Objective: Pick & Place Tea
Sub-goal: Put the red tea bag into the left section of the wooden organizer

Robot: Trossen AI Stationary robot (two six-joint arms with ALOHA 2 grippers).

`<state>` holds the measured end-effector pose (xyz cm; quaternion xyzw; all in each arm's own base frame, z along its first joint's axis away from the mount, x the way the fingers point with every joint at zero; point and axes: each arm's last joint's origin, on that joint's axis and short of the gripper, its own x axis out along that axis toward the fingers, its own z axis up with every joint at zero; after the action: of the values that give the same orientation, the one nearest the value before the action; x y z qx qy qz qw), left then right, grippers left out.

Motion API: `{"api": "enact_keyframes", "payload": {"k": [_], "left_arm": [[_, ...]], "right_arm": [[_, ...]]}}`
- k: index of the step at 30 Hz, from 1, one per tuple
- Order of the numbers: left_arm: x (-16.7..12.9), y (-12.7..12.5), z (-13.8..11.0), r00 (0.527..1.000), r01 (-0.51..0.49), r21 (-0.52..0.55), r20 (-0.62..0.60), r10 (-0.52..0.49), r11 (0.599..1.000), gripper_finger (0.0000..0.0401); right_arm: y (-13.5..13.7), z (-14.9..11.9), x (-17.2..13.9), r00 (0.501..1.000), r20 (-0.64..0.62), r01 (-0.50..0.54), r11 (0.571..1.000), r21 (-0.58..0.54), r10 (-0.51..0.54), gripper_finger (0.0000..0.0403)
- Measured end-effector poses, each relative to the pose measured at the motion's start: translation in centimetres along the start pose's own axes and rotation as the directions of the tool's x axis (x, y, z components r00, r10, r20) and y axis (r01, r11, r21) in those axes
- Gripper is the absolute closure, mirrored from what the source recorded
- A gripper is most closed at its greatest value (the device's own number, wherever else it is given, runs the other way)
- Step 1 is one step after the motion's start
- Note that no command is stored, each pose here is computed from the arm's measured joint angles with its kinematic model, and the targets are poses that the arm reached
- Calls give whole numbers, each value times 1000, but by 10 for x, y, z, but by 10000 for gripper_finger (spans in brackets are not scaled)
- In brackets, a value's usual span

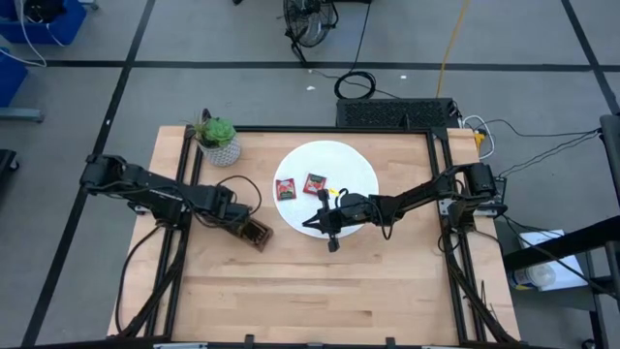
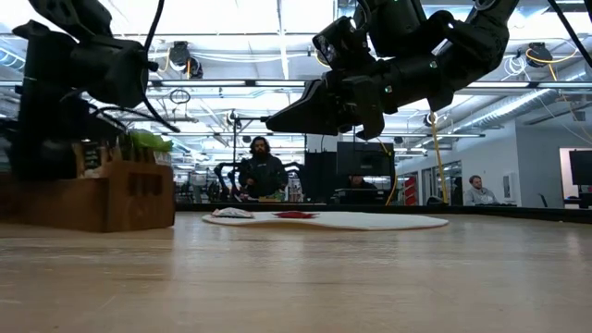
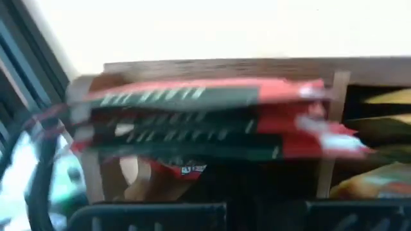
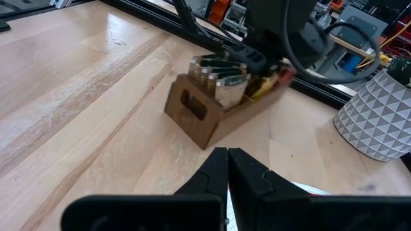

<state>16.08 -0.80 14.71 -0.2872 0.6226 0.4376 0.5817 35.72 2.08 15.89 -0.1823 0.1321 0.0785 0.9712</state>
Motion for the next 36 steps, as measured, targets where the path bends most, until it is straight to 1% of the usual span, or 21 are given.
{"api": "enact_keyframes", "payload": {"k": [2,6,10,14,19,22,25,29,34,36], "left_arm": [[0,-1,2,997,-16,-23,74,18,1000,400],[-1,-3,0,987,-17,-46,159,24,999,399],[-2,-12,-1,973,47,-36,227,-38,998,400],[-5,-20,-6,972,128,-25,202,-120,992,396],[-6,-24,-18,980,166,-56,125,-158,985,396],[-8,-26,-25,980,182,-47,95,-177,982,395],[-17,-30,-29,972,207,-14,120,-204,978,398],[-33,-34,-27,942,258,24,217,-257,966,386],[-44,-37,-26,930,272,108,225,-290,956,372],[-47,-38,-25,925,276,125,235,-299,953,369]], "right_arm": [[0,0,0,1000,0,0,1000,0,0,403],[0,0,0,1000,-2,-1,1000,1,1,403],[0,0,0,1000,-1,-1,1000,0,1,403],[0,0,0,1000,-1,0,1000,-5,0,403],[0,0,0,1000,-1,0,1000,-7,0,403],[0,0,0,1000,-1,0,1000,-8,0,403],[0,0,0,1000,0,0,1000,-11,0,403],[0,0,0,1000,2,1,1000,-10,-1,403],[0,1,0,1000,7,3,1000,-7,-2,403],[0,1,0,1000,7,2,1000,-5,-2,403]]}}
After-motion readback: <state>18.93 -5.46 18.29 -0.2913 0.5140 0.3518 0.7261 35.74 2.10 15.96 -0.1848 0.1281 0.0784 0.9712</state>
